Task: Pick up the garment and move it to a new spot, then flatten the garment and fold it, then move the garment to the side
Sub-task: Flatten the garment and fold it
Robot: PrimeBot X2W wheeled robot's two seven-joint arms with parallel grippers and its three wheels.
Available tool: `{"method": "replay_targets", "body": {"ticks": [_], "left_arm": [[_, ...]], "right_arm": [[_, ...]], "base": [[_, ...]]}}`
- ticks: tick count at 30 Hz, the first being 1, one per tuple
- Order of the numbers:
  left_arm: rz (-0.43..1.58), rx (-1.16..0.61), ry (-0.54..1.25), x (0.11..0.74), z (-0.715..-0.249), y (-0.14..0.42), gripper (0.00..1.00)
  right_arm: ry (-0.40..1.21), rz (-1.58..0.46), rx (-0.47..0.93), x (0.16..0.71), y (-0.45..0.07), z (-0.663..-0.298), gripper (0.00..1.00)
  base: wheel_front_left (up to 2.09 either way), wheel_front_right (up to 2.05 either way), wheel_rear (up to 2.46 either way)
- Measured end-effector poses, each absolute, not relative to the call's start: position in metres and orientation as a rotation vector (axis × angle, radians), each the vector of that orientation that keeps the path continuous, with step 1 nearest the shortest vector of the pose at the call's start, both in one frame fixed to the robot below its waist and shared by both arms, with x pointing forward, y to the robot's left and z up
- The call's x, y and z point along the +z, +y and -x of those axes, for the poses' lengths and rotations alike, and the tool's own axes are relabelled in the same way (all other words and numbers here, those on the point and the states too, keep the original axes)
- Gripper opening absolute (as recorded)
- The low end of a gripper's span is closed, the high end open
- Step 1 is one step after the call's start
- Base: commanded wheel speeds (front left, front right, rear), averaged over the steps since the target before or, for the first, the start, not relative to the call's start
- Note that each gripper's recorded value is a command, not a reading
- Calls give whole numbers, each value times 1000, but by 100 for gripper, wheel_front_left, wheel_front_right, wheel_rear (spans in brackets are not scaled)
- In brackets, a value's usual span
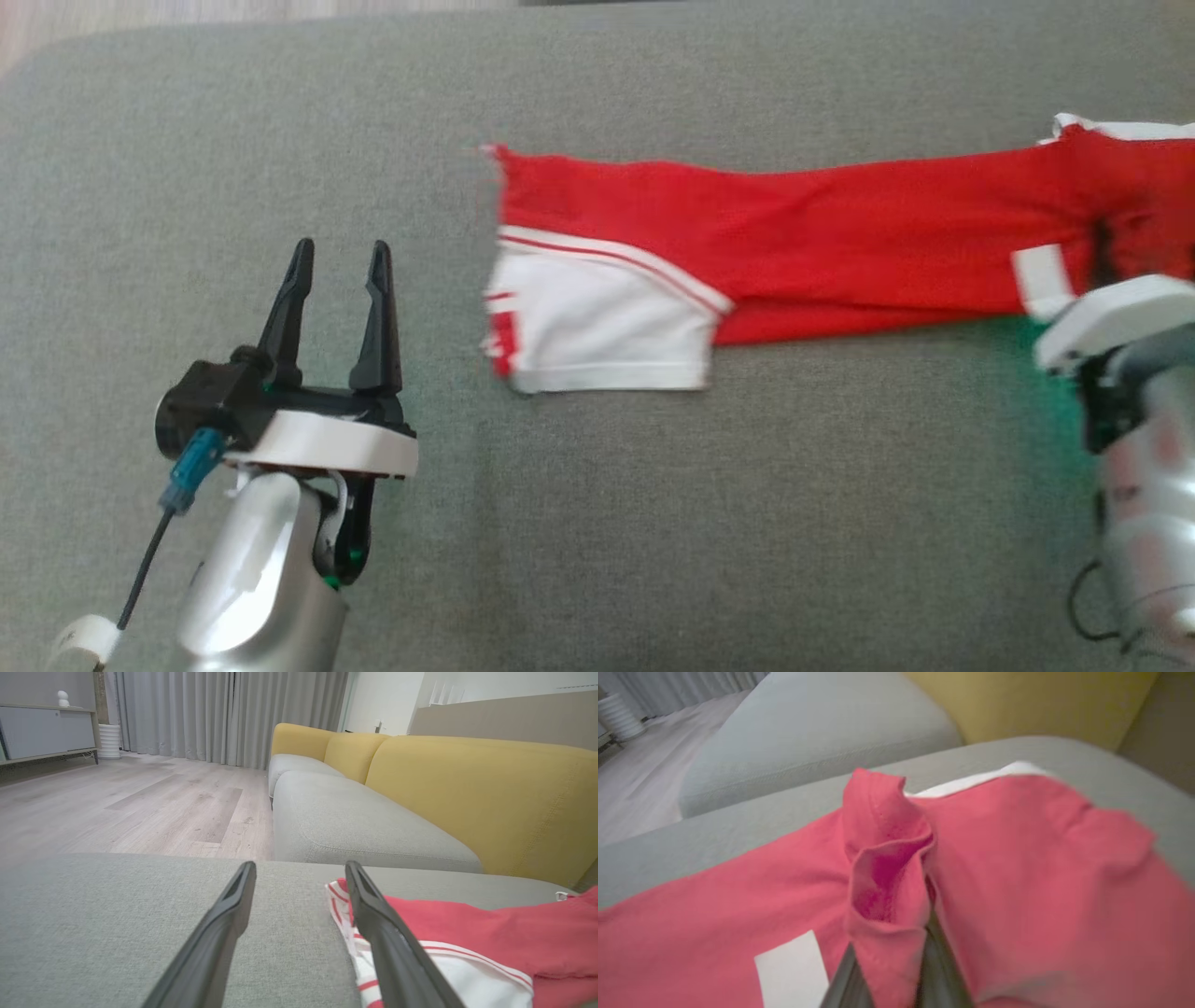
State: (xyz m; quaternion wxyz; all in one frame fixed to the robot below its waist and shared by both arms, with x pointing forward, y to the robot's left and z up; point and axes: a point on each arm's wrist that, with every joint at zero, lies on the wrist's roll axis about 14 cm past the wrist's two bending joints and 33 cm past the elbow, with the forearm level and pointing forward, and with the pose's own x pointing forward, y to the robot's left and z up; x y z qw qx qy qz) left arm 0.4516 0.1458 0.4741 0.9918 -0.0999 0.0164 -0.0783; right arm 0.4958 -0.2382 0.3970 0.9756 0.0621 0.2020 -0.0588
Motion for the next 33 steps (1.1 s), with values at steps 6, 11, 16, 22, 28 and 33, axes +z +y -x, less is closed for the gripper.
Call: {"method": "replay_targets", "body": {"ticks": [6,11,16,22,28,33], "left_arm": [[204,-177,8,485,-449,139,100],[207,-182,4,488,-438,137,100],[206,-151,-21,498,-425,148,100],[204,-110,-33,502,-408,163,100],[203,-62,-26,498,-400,178,100],[207,-32,1,488,-396,186,100]], "right_arm": [[359,-91,-142,419,-255,-496,0],[303,-106,-111,441,-238,-498,0],[248,-128,-5,466,-191,-502,0],[219,-146,136,489,-138,-505,0],[243,-212,358,490,-56,-501,0],[291,-249,497,479,-4,-495,0]], "base": [[0,0,0],[0,0,0],[0,0,0],[0,0,0],[0,0,0],[0,0,0]]}}
